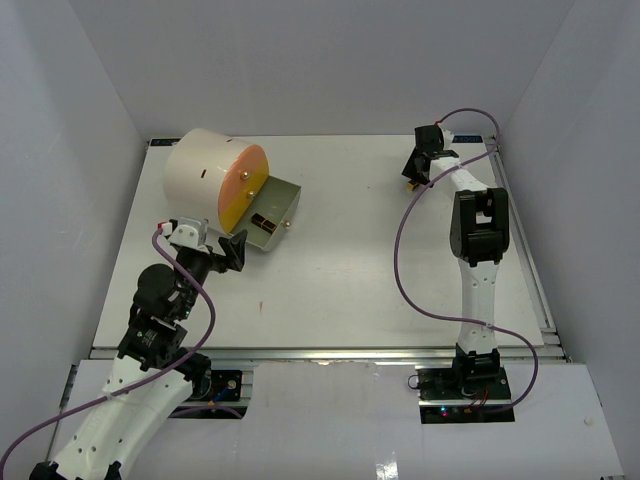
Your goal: Organize the makeup
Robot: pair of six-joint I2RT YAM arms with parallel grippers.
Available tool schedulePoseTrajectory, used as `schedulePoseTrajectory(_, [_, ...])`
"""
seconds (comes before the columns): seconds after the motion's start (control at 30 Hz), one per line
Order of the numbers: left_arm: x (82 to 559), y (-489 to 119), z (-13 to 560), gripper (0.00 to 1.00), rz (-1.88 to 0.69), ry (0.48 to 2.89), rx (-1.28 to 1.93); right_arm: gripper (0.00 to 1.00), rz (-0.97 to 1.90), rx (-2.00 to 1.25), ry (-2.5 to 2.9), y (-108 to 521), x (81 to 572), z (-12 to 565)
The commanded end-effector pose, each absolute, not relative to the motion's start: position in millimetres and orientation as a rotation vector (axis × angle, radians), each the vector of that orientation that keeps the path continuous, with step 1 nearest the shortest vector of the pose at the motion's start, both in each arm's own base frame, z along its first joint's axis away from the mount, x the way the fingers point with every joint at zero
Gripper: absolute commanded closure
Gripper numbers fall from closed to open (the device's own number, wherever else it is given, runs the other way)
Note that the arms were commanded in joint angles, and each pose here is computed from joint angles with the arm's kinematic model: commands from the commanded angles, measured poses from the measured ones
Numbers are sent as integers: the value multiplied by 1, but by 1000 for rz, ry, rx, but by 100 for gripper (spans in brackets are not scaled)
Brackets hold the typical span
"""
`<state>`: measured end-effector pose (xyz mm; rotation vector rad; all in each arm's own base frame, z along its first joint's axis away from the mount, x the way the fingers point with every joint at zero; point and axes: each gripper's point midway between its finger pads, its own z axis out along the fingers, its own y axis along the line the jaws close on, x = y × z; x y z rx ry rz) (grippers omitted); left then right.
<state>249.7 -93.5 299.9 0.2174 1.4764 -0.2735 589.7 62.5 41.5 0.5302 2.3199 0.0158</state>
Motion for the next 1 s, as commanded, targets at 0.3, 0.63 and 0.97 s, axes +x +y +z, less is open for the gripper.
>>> schedulePoseTrajectory(0.3, [250, -94, 306, 2, -287, 1466, 216, 87, 154, 382, 2250, 79, 596, 79])
schedulePoseTrajectory(0.63, [246, -93, 311, 2, -296, 1447, 214, 92, 553, -550, 2058, 230, 516, 156])
schedulePoseTrajectory(0.97, [242, -86, 317, 2, -282, 1419, 190, 92, 890, -1215, 1774, 378, 395, 193])
